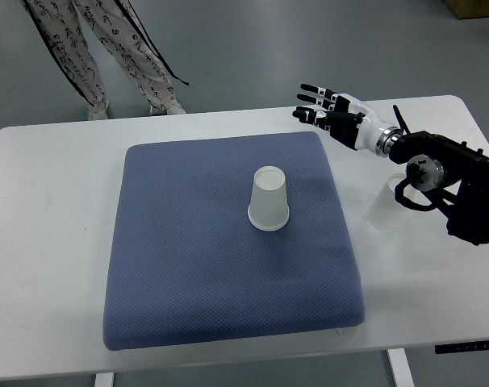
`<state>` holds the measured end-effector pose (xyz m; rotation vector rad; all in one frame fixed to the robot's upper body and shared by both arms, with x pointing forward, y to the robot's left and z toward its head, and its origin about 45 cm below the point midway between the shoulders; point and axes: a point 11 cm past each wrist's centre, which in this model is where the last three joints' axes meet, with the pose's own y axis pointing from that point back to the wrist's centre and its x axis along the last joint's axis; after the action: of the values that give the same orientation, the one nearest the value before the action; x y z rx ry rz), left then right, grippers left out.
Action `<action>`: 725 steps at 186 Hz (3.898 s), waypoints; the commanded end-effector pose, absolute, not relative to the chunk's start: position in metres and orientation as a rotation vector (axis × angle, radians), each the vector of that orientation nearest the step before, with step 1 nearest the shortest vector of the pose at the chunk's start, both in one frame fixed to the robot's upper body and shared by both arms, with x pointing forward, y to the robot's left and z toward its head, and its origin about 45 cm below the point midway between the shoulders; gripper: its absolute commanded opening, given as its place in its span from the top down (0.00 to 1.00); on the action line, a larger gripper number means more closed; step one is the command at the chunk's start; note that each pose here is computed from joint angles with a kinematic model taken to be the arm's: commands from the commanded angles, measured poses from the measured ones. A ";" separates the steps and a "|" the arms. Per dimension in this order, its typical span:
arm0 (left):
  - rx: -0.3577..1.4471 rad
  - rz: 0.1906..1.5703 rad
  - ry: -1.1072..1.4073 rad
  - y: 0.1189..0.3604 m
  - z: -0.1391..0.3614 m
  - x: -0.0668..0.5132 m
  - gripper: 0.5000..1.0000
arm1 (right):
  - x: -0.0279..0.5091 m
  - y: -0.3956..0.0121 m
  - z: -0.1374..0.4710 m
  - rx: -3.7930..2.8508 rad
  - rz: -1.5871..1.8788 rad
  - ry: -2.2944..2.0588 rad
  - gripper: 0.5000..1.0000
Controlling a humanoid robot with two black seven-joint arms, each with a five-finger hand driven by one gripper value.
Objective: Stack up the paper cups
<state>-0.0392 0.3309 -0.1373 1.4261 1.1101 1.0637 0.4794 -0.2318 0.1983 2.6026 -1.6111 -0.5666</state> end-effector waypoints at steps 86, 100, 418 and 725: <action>1.431 1.074 1.101 0.335 -0.137 -0.039 0.00 | 0.481 -0.237 0.201 2.586 -0.547 -1.648 0.17; 1.430 1.073 1.101 0.334 -0.137 -0.039 0.00 | 0.483 -0.241 0.201 2.568 -0.535 -1.668 0.17; 1.430 1.073 1.101 0.334 -0.137 -0.039 0.00 | 0.431 -0.336 0.243 1.990 0.507 -0.521 0.17; 1.430 1.073 1.101 0.334 -0.137 -0.039 0.00 | 0.433 -0.360 0.250 1.914 0.660 -0.549 0.96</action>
<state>-0.0389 0.3341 -0.1370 1.4297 1.1012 1.0733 0.4240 -0.3551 0.2218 1.9025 -0.5131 0.6274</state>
